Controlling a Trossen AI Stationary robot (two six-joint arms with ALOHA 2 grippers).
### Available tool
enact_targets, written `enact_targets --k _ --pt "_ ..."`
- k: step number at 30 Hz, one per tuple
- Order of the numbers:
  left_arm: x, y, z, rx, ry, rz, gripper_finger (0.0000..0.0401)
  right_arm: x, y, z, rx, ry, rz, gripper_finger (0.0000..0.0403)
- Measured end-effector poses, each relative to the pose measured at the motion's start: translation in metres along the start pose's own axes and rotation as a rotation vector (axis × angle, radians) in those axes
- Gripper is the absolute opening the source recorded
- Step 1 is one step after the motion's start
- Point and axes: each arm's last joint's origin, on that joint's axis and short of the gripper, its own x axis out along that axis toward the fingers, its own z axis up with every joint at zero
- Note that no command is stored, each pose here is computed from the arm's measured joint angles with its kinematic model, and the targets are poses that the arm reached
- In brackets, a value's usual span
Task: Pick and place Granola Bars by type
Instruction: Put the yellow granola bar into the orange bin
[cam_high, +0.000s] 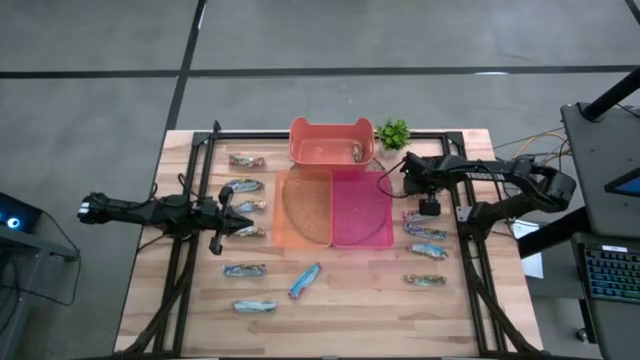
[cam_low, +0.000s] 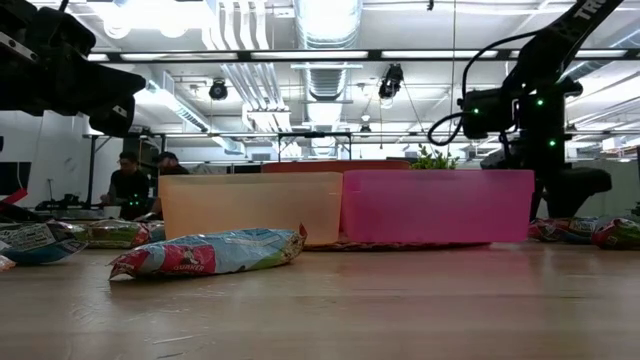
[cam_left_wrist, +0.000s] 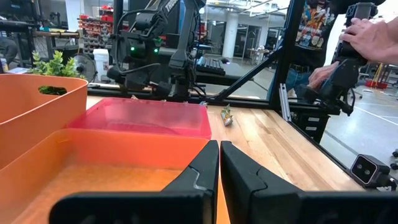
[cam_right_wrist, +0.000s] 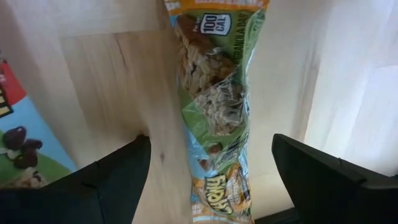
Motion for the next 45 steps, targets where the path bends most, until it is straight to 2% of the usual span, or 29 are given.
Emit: enact_targets --k 8,11,24,34,41,45 --pt "0.0 0.0 0.0 0.0 0.0 0.0 0.0 0.001 0.0 0.001 0.003 0.0 -0.003 0.0324" --pt "0.0 0.0 0.0 0.0 0.0 0.001 0.0 0.001 0.0 0.001 0.003 -0.002 0.001 0.0309" --pt "0.0 0.0 0.0 0.0 0.0 0.0 0.0 0.002 0.002 0.001 0.009 -0.038 0.074 0.0139" --pt "0.0 0.0 0.0 0.0 0.0 0.0 0.0 0.002 0.001 0.001 0.041 -0.039 0.075 0.0023" --pt "0.0 0.0 0.0 0.0 0.0 0.001 0.0 -0.002 0.0 0.0 0.108 -0.008 0.079 0.0012" --pt "0.0 0.0 0.0 0.0 0.0 0.0 0.0 -0.015 -0.006 0.002 0.181 0.025 0.054 0.001"
